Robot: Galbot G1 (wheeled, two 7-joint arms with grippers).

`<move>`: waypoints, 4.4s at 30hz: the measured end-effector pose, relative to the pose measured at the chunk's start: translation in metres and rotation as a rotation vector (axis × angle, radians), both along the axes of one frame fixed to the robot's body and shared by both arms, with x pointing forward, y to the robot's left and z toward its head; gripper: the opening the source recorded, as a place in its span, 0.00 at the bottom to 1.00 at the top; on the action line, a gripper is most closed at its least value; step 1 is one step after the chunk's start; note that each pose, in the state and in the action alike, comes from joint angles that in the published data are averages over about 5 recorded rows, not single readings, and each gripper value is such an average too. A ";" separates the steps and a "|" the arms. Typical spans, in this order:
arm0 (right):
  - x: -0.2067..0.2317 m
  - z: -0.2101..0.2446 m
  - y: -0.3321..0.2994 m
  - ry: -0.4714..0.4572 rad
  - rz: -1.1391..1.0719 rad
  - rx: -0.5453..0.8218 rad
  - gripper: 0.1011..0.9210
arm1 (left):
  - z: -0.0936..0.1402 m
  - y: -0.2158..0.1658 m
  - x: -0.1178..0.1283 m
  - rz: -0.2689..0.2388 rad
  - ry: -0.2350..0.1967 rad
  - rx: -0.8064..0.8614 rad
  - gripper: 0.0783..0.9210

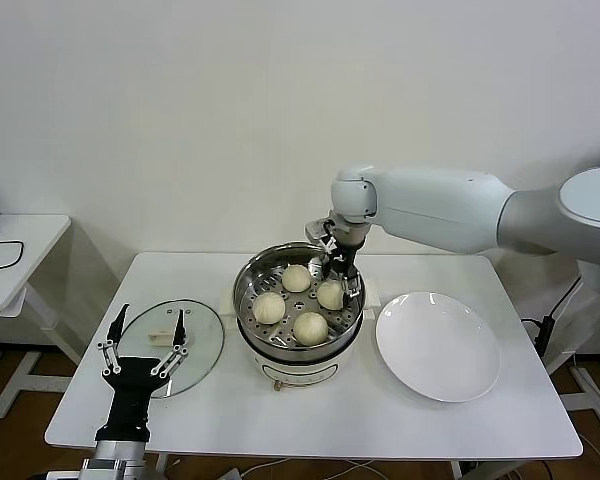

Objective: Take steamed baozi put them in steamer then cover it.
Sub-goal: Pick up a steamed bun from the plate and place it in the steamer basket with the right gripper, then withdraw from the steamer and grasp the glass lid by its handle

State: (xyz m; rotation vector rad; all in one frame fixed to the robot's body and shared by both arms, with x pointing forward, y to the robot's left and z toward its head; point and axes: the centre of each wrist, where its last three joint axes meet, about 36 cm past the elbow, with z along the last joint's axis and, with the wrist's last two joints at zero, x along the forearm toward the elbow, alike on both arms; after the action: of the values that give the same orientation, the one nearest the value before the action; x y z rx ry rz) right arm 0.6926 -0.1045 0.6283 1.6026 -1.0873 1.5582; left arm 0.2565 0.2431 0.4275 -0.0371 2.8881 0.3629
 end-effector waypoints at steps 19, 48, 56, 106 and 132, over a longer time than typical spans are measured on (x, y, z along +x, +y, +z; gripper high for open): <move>-0.055 -0.026 -0.107 -0.556 -0.248 1.111 0.88 | -0.009 0.017 0.030 0.045 -0.039 0.234 0.88; -0.230 -0.282 -0.210 -1.026 -1.351 1.773 0.88 | -0.111 0.102 0.062 0.040 0.061 1.091 0.88; -0.262 -0.307 -0.207 -1.037 -1.437 1.743 0.88 | -0.146 0.121 0.071 0.016 0.106 1.267 0.88; -0.300 -0.347 -0.186 -1.021 -1.502 1.655 0.88 | -0.187 0.127 0.147 0.079 0.190 1.376 0.80; -0.294 -0.344 -0.185 -1.036 -1.493 1.662 0.88 | -0.188 0.126 0.145 0.084 0.241 1.346 0.13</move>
State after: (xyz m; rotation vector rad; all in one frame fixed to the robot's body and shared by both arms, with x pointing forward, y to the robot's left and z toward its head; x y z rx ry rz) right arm 0.3986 -0.2900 0.2843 -0.2155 -3.3473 -0.0268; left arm 0.4010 0.3689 0.2390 0.1182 2.2191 2.2704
